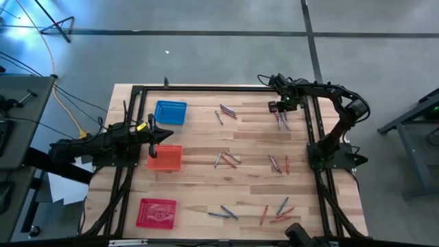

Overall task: Sort crayons
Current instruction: Put the blue crayon into the blue bin, then put the orange crayon into the orange bin

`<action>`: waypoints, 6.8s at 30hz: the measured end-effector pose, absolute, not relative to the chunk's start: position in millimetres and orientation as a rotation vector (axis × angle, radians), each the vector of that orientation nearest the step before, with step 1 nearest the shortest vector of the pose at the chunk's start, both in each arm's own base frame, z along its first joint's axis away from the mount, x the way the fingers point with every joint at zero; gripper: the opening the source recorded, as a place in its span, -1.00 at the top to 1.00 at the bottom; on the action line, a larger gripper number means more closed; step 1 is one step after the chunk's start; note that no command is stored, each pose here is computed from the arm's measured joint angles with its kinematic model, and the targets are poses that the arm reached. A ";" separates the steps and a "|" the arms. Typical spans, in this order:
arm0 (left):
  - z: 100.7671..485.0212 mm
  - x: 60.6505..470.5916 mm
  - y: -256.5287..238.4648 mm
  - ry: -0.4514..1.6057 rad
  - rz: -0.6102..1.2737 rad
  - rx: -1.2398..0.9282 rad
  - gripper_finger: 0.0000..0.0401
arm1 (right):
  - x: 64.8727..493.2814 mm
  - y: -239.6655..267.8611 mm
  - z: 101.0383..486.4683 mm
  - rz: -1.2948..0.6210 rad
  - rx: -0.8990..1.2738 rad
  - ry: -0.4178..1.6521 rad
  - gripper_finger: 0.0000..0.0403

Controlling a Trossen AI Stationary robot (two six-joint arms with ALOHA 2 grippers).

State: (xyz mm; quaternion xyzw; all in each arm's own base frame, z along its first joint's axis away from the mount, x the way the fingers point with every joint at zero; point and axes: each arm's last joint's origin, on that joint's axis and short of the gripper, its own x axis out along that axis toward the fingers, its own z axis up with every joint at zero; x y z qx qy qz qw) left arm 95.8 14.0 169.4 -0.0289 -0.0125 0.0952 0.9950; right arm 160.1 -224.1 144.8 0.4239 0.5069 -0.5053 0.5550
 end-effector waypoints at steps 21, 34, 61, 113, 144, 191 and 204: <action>169.5 95.8 14.0 -0.025 0.191 -0.058 1.00 | 161.0 -220.4 143.9 -1.239 1.083 1.184 0.72; 169.5 95.8 13.9 -0.025 0.190 -0.058 1.00 | 169.0 -217.8 134.8 -1.238 1.073 1.240 0.73; 169.4 95.8 13.9 -0.025 0.189 -0.058 1.00 | 206.3 -236.8 190.1 -1.155 0.830 1.166 1.00; 169.5 95.8 13.8 -0.025 0.187 -0.058 1.00 | 550.0 -185.5 192.7 -0.209 0.630 0.373 0.97; 169.4 95.9 13.8 -0.025 0.187 -0.058 1.00 | 505.6 -189.1 245.4 -0.238 0.445 0.720 0.32; 169.5 95.8 13.9 -0.025 0.188 -0.058 1.00 | 253.9 -208.7 190.4 -0.847 0.662 1.324 0.32; 169.4 95.9 13.9 -0.025 0.188 -0.058 1.00 | 218.2 -240.0 181.7 -1.023 0.769 1.299 0.32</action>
